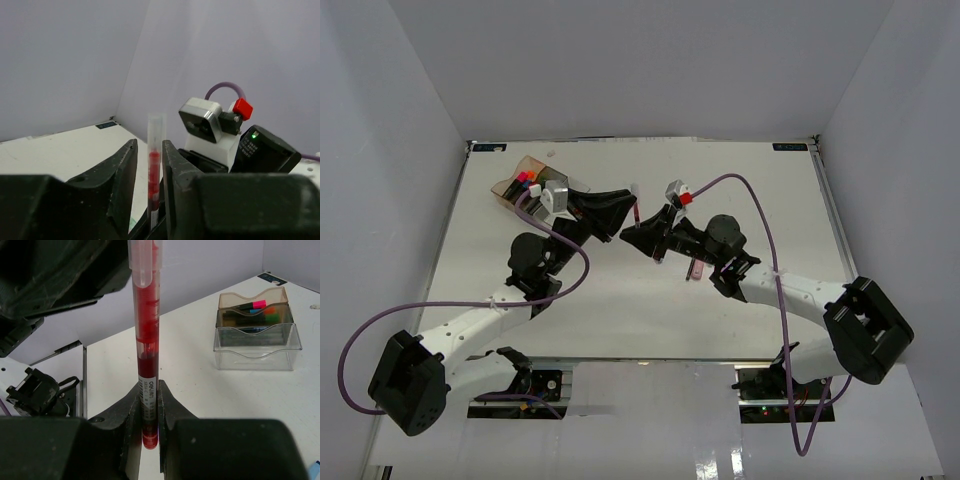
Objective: Sort the stationery into containers
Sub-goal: Close the pen cap on the pen.
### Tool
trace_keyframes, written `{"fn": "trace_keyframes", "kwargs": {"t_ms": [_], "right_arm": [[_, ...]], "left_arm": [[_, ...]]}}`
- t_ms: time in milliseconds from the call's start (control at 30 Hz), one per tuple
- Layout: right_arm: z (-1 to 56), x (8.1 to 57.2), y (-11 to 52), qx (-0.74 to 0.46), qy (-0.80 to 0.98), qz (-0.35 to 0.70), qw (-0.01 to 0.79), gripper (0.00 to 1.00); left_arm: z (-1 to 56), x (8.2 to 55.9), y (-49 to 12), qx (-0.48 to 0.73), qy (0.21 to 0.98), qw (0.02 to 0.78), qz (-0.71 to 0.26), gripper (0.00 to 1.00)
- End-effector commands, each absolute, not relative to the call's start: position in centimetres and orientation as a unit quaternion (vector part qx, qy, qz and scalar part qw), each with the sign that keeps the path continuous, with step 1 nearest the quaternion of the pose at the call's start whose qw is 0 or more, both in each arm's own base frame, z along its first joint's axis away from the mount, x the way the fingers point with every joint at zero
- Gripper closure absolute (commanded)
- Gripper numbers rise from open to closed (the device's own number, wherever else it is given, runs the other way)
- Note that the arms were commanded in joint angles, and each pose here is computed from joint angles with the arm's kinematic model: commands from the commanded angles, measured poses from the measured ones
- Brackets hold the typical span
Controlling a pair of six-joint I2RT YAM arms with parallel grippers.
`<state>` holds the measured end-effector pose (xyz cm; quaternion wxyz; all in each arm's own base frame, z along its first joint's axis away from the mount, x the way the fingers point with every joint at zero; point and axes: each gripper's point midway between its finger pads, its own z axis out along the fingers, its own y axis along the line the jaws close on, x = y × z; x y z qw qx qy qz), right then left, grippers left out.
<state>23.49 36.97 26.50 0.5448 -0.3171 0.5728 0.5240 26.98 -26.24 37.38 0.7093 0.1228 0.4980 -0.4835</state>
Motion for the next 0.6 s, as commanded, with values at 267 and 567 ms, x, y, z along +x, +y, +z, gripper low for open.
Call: {"fn": "trace_keyframes", "kwargs": {"t_ms": [267,567], "right_arm": [[31.8,23.6,36.3,-0.305,0.516,0.528,0.601,0.92],[30.3,23.5,36.1,-0.32,0.532,0.523,0.584,0.92]], "left_arm": [[38.3,26.2,-26.0,0.145,0.494,0.712,-0.477,0.34],[40.5,24.8,-26.9,0.212,0.485,0.708,-0.468,0.22]]}}
